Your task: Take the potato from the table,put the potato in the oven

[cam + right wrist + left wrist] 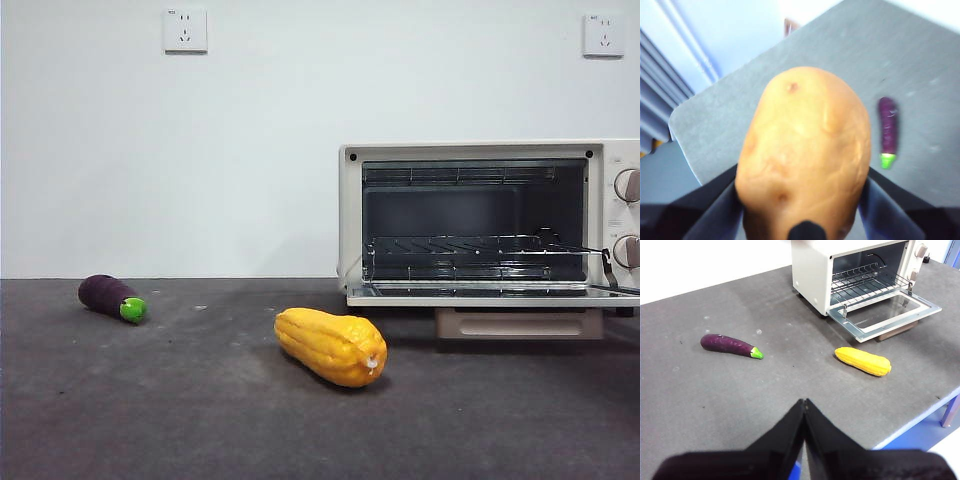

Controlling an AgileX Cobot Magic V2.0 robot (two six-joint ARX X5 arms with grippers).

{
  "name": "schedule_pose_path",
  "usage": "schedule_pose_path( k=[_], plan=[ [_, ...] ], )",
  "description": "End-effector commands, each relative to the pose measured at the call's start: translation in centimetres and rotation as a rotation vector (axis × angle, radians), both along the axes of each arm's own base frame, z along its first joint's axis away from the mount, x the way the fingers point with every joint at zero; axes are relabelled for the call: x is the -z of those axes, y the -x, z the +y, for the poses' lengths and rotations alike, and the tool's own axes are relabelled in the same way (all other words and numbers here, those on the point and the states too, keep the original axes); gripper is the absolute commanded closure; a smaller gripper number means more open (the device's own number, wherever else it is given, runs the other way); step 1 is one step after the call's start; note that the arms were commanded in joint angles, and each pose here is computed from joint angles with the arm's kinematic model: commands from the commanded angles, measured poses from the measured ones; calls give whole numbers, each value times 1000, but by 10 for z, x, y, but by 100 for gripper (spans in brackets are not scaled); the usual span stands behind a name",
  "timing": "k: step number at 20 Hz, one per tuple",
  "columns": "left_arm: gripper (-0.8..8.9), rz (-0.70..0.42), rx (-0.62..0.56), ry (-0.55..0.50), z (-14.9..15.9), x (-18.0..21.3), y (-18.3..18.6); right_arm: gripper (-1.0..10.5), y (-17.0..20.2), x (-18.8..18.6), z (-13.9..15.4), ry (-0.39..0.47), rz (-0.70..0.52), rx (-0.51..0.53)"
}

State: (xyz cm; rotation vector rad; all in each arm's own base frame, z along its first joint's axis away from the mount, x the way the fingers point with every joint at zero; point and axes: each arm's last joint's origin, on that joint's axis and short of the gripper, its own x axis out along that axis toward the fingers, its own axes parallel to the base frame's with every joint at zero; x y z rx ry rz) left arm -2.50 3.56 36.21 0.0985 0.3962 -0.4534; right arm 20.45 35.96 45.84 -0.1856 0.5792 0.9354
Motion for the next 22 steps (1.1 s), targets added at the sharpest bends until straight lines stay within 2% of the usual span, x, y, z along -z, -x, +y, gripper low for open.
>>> schedule_pose_path(
  k=[1, 4, 7, 10, 13, 17, 20, 22],
  plan=[
    [819, 25, -13, 8, -4, -1, -5, 819, 6, -1, -10, 100, 10, 16],
    [819, 54, -15, -19, -12, -3, -12, 821, 16, 2, -34, 256, 3, 75],
    [819, 71, -40, -53, -18, -5, -19, 821, 26, 7, -54, 337, 7, 110],
    [819, 79, -83, -97, -28, -8, -32, 821, 39, 10, -84, 411, -13, 188],
    [819, 63, -67, -122, -47, -16, -52, 821, 54, 9, -124, 444, -52, 311],
    [819, 78, -41, -191, -77, -20, -82, 821, 73, 12, -171, 436, -68, 432],
    [819, 95, -17, -244, -100, -18, -106, 821, 83, 23, -200, 464, -105, 549],
    [819, 105, 28, -242, -115, -17, -119, 821, 87, 38, -216, 476, -111, 652]
  ],
)
